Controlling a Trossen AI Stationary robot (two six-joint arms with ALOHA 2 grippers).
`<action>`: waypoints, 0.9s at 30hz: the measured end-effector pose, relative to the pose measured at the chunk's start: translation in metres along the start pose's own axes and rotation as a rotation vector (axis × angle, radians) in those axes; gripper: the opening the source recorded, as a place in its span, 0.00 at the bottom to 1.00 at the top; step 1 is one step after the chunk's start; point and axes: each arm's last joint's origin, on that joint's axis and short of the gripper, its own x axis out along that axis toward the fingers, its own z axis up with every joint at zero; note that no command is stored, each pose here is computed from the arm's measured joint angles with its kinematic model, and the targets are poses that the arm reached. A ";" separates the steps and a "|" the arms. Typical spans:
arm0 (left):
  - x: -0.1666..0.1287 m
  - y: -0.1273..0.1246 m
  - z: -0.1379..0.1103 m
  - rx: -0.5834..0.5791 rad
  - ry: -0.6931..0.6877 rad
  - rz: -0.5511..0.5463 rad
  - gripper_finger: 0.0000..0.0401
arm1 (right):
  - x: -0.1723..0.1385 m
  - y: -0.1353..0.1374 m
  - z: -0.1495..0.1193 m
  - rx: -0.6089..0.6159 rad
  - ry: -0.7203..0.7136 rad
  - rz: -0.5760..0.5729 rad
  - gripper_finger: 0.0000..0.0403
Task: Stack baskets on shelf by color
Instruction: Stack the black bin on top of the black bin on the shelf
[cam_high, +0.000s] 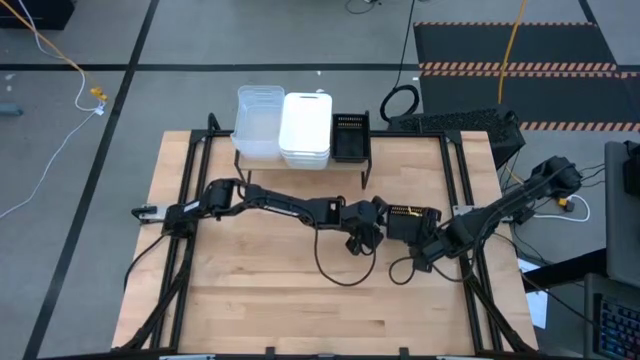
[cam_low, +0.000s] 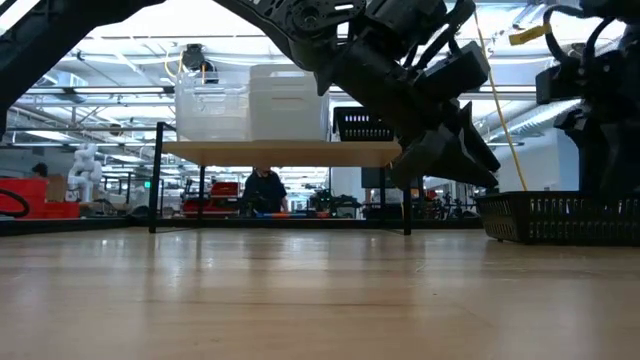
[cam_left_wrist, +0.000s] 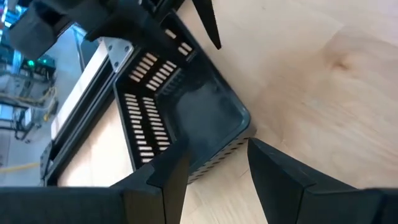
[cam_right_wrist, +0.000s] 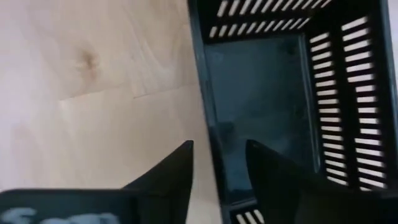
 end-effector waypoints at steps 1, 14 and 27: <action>0.000 0.000 0.000 -0.015 0.000 0.001 0.41 | 0.002 0.000 -0.001 -0.001 -0.001 -0.006 0.33; -0.001 -0.007 0.015 -0.046 -0.047 0.020 0.41 | 0.004 0.006 -0.007 -0.167 -0.043 0.093 0.03; -0.009 -0.046 0.054 0.045 -0.164 -0.134 0.41 | -0.017 0.023 0.004 -0.517 -0.297 0.390 0.01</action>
